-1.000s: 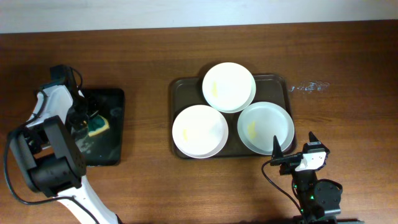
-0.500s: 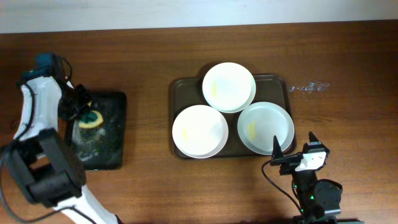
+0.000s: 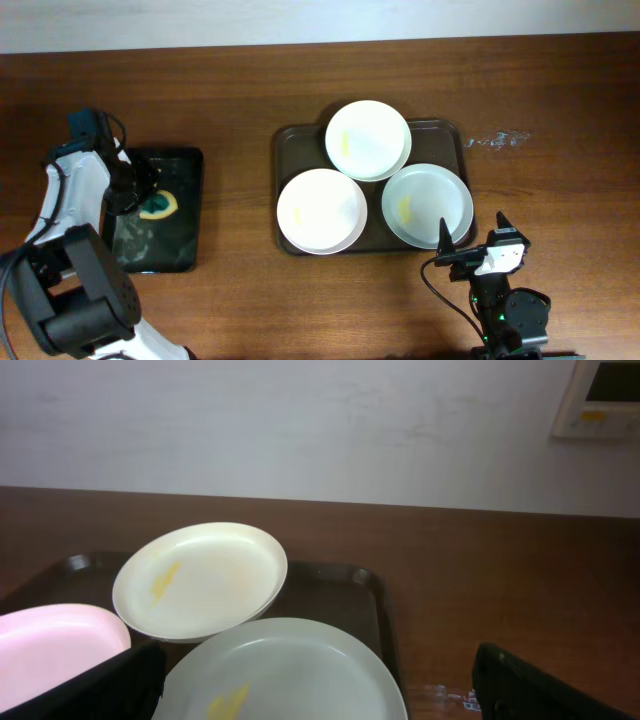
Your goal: Clean dirty plates on tray and stack at the side
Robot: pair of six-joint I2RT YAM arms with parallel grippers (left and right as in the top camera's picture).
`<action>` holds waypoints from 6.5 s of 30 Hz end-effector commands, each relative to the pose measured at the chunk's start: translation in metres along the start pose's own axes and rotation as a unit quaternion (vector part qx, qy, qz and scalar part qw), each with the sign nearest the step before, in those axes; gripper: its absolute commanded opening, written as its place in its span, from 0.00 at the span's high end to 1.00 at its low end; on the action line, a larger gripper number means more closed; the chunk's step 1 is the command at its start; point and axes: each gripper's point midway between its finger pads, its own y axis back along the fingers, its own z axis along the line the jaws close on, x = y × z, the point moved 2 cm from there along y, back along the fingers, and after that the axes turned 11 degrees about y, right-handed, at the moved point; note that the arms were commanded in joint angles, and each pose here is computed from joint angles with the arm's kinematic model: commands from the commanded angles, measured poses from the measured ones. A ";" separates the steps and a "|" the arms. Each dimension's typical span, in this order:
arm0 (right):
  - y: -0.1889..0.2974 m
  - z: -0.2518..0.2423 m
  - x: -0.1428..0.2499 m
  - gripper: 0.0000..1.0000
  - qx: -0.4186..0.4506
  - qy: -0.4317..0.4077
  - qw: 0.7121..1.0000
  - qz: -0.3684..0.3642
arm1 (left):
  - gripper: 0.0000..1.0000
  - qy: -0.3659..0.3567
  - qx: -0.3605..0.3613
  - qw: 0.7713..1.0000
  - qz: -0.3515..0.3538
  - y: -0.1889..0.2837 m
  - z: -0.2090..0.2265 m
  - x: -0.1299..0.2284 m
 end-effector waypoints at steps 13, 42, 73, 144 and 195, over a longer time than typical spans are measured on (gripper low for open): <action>0.000 0.000 0.003 0.02 0.001 0.003 1.000 0.004 | 1.00 -0.030 0.040 0.997 -0.062 0.045 -0.020 -0.005; 0.000 0.000 0.003 0.02 0.001 0.003 1.000 0.004 | 1.00 -0.265 0.034 0.963 0.019 -0.035 -0.197 0.298; 0.013 0.054 -0.033 0.02 -0.186 -0.029 0.979 -0.084 | 0.44 -0.383 0.041 0.920 0.073 -0.045 -0.183 0.285; -0.124 0.168 0.110 0.96 -0.242 -0.147 0.741 0.609 | 0.97 -0.285 0.060 0.949 0.120 -0.042 -0.187 0.295; -0.114 0.120 -0.149 0.96 0.028 0.230 0.902 0.364 | 1.00 -0.017 0.069 0.996 -0.062 0.148 -0.018 0.076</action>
